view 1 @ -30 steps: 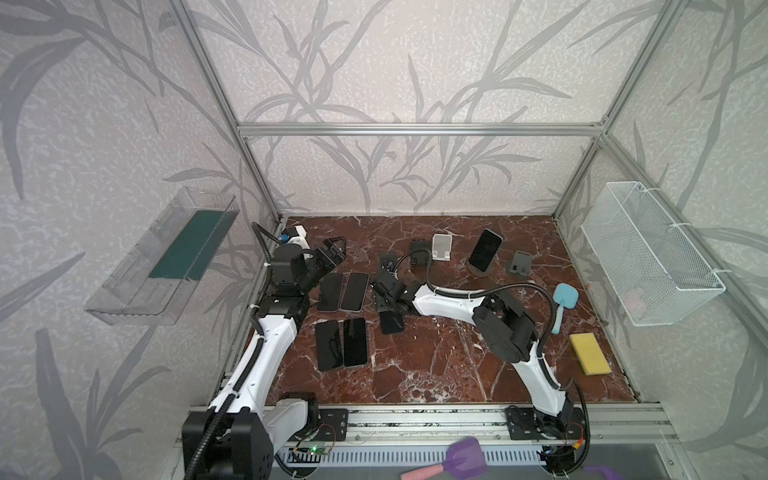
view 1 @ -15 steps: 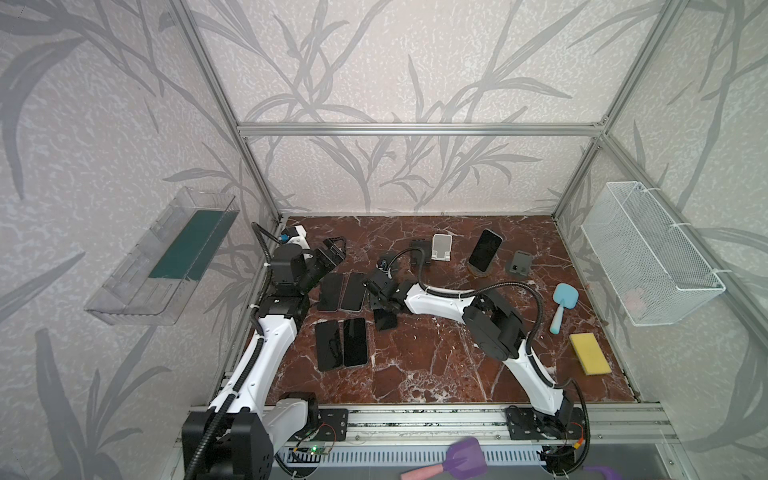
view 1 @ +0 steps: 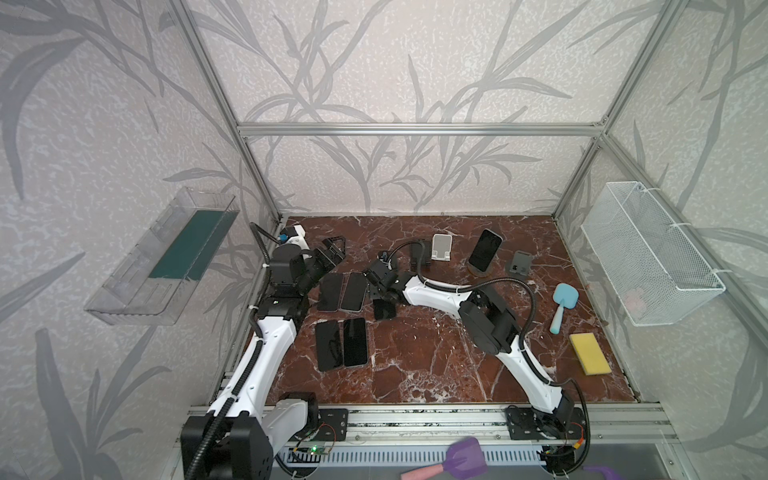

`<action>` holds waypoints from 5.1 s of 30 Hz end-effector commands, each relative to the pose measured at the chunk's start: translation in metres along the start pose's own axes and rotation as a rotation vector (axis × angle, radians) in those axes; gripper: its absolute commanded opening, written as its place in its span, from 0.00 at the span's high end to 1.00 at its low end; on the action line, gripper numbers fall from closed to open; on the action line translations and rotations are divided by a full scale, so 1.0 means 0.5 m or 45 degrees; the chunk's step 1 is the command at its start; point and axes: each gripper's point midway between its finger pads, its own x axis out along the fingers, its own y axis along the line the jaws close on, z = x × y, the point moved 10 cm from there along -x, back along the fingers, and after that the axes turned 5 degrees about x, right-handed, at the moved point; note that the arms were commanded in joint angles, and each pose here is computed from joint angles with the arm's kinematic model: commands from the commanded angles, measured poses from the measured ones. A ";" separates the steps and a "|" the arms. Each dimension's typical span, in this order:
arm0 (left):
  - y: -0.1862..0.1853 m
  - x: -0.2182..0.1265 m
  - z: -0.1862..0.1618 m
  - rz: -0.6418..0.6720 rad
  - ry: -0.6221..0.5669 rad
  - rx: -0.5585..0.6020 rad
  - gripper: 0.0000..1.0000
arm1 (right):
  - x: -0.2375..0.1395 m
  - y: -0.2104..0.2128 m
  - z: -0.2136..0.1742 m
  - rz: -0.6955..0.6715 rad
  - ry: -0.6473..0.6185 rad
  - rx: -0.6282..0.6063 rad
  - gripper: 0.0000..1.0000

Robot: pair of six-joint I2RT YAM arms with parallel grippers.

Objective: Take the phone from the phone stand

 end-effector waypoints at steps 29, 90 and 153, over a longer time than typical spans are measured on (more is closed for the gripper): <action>-0.008 -0.020 0.025 0.006 -0.086 0.074 0.14 | 0.017 -0.036 -0.059 -0.085 0.141 -0.038 0.21; -0.216 0.059 -0.242 -0.531 0.353 0.676 0.03 | -0.468 -0.659 0.010 0.048 -0.394 0.673 0.06; -0.439 0.559 -0.553 -0.784 0.662 1.146 0.01 | -0.492 -0.700 -0.118 -0.089 -0.553 0.649 0.01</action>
